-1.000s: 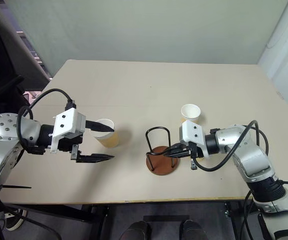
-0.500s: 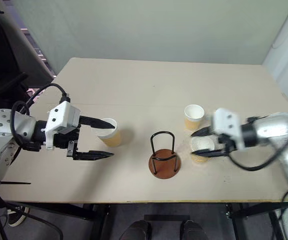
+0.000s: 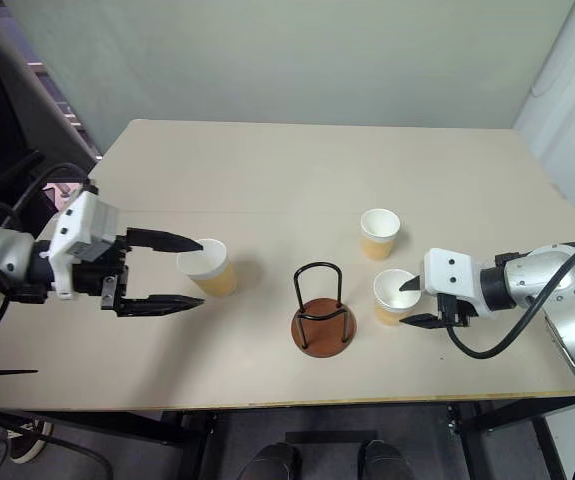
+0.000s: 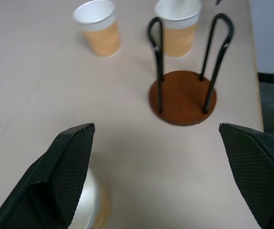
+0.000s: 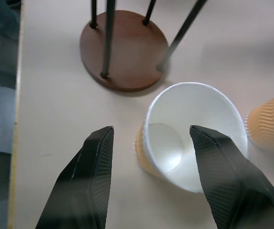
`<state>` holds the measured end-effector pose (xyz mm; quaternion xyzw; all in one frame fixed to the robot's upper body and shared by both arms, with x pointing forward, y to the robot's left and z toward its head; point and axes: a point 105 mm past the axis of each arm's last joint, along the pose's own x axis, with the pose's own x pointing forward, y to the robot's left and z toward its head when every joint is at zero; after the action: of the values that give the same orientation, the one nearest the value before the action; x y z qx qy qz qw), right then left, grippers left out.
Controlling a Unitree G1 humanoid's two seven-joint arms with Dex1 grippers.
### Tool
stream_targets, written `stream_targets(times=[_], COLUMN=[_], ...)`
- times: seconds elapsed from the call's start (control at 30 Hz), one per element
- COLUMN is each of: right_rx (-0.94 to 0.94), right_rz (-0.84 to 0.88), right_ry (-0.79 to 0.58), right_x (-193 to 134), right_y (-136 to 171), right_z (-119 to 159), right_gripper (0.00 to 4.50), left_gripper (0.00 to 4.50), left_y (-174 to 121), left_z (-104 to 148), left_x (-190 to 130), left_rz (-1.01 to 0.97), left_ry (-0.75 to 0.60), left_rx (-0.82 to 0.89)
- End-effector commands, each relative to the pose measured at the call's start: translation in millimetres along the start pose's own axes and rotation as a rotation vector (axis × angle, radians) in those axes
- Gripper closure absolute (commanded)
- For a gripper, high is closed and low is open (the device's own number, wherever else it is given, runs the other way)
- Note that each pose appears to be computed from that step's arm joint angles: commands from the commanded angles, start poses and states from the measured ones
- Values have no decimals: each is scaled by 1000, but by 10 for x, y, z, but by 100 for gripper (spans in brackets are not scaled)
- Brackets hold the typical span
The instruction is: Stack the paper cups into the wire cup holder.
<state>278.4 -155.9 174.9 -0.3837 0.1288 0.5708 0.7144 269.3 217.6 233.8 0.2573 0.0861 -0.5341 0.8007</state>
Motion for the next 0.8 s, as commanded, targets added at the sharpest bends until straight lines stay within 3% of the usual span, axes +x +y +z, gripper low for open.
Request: stream_targets(times=[0.03,0.1,0.2,0.37,0.5,0.6,0.7,0.8], right_rx=[-51,-68,-83,-95,-114,-126,-156,-146], right_rz=[-3,1,-5,-9,-11,-26,-62,-50], right_ry=[16,46,78,56,17,-49,-135,-268], right_x=[61,146,231,137,-6,-273,-555,-574], right_y=[-23,-26,-66,-115,-137,-173,-264,-298], right_z=[16,-51,-156,-102,43,292,616,900], right_gripper=[191,191,252,438,445,445,445,445], left_gripper=[0,0,0,0,0,0,0,0], left_y=[-19,-26,25,13,-7,-4,56,53], left_z=[85,105,163,173,163,141,260,175], left_x=[-56,-43,-125,-275,-413,-531,-604,-551], left_rz=[21,22,59,64,60,53,62,45], left_ry=[-11,-20,-36,-43,-46,-33,-100,-109], left_rx=[31,34,38,12,-14,-22,-18,-47])
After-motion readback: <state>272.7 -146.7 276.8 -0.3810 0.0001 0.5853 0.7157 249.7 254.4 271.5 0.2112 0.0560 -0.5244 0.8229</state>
